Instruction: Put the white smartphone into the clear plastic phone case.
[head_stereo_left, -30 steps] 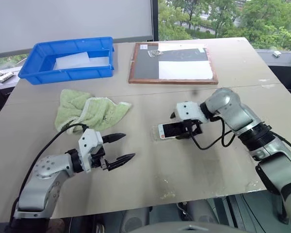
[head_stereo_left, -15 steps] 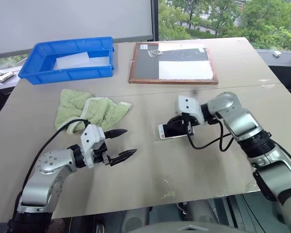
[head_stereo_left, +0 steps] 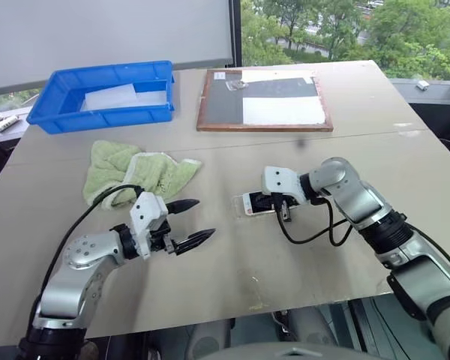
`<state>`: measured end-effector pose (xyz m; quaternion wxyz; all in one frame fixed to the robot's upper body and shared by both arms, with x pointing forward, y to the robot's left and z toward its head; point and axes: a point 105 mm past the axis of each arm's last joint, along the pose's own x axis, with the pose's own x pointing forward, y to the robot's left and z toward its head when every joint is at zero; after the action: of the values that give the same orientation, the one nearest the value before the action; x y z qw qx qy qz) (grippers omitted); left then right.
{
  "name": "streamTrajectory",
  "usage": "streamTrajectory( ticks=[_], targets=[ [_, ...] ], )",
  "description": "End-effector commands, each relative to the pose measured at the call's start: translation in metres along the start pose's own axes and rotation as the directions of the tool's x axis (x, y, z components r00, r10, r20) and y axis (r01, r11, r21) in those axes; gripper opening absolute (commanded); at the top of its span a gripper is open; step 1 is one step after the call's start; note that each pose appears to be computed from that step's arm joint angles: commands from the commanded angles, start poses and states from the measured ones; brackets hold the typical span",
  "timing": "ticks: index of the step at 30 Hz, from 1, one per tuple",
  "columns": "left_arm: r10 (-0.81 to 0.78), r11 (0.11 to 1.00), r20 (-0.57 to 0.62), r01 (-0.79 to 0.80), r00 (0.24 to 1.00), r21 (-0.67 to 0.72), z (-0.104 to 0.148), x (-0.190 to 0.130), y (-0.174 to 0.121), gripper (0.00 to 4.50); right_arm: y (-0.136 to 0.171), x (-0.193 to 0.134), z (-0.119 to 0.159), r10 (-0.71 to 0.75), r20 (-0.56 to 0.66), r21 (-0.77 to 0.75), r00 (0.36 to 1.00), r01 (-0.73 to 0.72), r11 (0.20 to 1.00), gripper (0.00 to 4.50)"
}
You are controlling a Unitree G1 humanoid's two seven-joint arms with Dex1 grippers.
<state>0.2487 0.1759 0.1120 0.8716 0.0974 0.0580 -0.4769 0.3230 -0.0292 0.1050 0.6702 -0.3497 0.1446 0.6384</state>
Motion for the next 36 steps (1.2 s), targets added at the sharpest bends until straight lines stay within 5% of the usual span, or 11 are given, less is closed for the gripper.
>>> streamTrajectory(
  ticks=[1, 12, 18, 21, 27, 36],
  targets=[
    [-0.013, 0.999, 0.03, 0.012, 0.999, 0.04, 0.012, 0.004, -0.003, 4.21, 0.024, 0.021, -0.045, 0.103, -0.127, 0.149, 0.987, -0.084, 0.985, 0.03],
    [-0.008, 0.999, 0.028, 0.007, 1.0, 0.034, 0.011, 0.007, -0.004, 4.21, 0.021, 0.025, -0.061, 0.068, -0.116, 0.246, 0.991, -0.038, 0.968, 0.03],
    [0.044, 0.999, -0.019, -0.044, 0.999, -0.003, 0.002, 0.013, 0.002, 4.21, 0.001, -0.021, 0.013, -0.1, 0.212, 0.179, 0.972, 0.062, 0.982, 0.03],
    [0.036, 0.999, -0.021, -0.037, 0.999, -0.029, 0.001, 0.02, 0.003, 3.36, 0.002, -0.045, 0.03, -0.172, 0.258, 0.18, 0.951, 0.128, 0.975, 0.0],
    [0.003, 0.999, -0.041, -0.005, 0.999, -0.04, -0.002, 0.031, -0.002, 0.26, 0.001, -0.08, 0.03, -0.337, 0.208, 0.206, 0.918, 0.296, 0.933, 0.0],
    [0.007, 0.998, -0.126, -0.016, 0.992, -0.065, -0.019, 0.048, 0.0, 0.06, -0.006, -0.106, -0.027, -0.543, -0.086, 0.202, 0.835, 0.548, 0.812, 0.0]
  ],
)
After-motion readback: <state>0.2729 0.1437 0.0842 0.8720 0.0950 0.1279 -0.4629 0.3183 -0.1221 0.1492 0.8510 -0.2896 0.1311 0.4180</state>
